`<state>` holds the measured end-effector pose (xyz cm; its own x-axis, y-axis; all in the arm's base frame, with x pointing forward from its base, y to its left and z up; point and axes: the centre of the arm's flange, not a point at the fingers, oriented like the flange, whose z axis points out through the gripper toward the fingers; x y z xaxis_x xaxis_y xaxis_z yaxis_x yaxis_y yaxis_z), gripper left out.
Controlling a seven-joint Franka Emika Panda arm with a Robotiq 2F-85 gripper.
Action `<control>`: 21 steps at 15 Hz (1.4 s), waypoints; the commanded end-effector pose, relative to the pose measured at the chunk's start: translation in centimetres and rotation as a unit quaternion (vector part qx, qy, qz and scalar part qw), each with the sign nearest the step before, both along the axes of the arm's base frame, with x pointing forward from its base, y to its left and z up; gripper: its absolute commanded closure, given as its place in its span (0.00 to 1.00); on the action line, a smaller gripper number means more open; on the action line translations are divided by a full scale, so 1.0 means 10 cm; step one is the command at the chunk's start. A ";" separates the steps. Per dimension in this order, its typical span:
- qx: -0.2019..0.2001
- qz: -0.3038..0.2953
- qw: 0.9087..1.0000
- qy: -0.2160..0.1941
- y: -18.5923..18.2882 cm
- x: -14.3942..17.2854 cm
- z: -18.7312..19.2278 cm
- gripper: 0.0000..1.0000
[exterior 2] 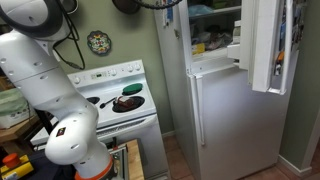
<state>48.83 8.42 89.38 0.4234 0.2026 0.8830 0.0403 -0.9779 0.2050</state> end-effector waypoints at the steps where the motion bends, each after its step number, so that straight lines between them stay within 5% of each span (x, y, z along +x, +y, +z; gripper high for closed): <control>1: 0.012 0.008 0.999 0.045 0.02 0.01 -0.05 0.00; 8: 0.007 0.001 0.999 0.038 0.03 0.29 -0.22 0.00; 14: -0.039 -0.055 0.996 0.057 -0.12 0.46 -0.29 0.00; 21: -0.056 -0.081 0.991 0.086 -0.13 0.40 -0.21 0.00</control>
<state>53.00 6.22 86.11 0.5840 0.2164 0.7824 -0.0692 -0.9470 0.3136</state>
